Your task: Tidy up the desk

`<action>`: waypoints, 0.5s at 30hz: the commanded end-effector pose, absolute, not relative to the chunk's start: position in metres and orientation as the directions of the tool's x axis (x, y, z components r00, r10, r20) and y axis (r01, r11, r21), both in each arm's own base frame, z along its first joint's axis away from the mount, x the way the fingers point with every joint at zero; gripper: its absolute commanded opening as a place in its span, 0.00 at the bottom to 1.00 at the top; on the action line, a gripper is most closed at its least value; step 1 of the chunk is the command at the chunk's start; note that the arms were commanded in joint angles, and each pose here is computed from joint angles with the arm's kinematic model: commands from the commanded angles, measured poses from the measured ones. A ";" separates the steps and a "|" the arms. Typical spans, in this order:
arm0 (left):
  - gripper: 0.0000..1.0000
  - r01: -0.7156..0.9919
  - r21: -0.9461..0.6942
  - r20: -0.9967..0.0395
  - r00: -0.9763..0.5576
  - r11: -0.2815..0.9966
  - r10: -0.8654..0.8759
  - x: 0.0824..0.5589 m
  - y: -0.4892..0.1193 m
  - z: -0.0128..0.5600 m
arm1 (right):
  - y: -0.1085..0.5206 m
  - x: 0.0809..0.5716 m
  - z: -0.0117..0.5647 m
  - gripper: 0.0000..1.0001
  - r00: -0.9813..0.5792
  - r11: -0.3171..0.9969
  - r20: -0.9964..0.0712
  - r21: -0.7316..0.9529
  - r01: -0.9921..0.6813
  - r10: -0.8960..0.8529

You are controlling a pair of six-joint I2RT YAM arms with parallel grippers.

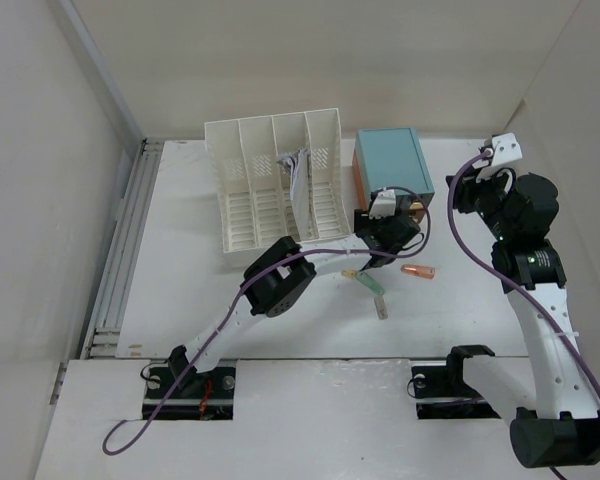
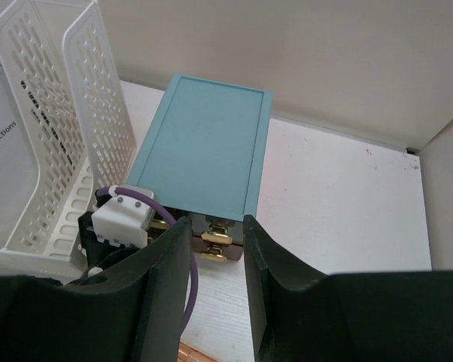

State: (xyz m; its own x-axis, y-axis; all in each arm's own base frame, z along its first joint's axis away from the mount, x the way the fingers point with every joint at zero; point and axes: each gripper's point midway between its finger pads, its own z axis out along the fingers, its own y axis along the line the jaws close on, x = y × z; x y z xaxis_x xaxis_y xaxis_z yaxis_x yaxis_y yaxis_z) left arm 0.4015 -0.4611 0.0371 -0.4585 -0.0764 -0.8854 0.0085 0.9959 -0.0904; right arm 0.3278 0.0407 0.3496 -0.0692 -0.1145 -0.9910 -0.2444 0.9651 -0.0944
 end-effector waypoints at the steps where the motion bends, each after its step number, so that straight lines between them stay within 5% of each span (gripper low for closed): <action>1: 0.64 -0.032 -0.172 -0.912 -0.372 0.985 -0.171 0.419 -0.464 0.084 | 0.038 0.327 0.365 0.39 -0.031 0.970 -0.995 -0.088 -0.226 -0.098; 15: 0.60 0.018 -0.199 -0.914 -0.364 0.980 -0.179 0.400 -0.489 0.094 | 0.041 0.326 0.365 0.39 -0.030 0.966 -0.995 -0.087 -0.244 -0.097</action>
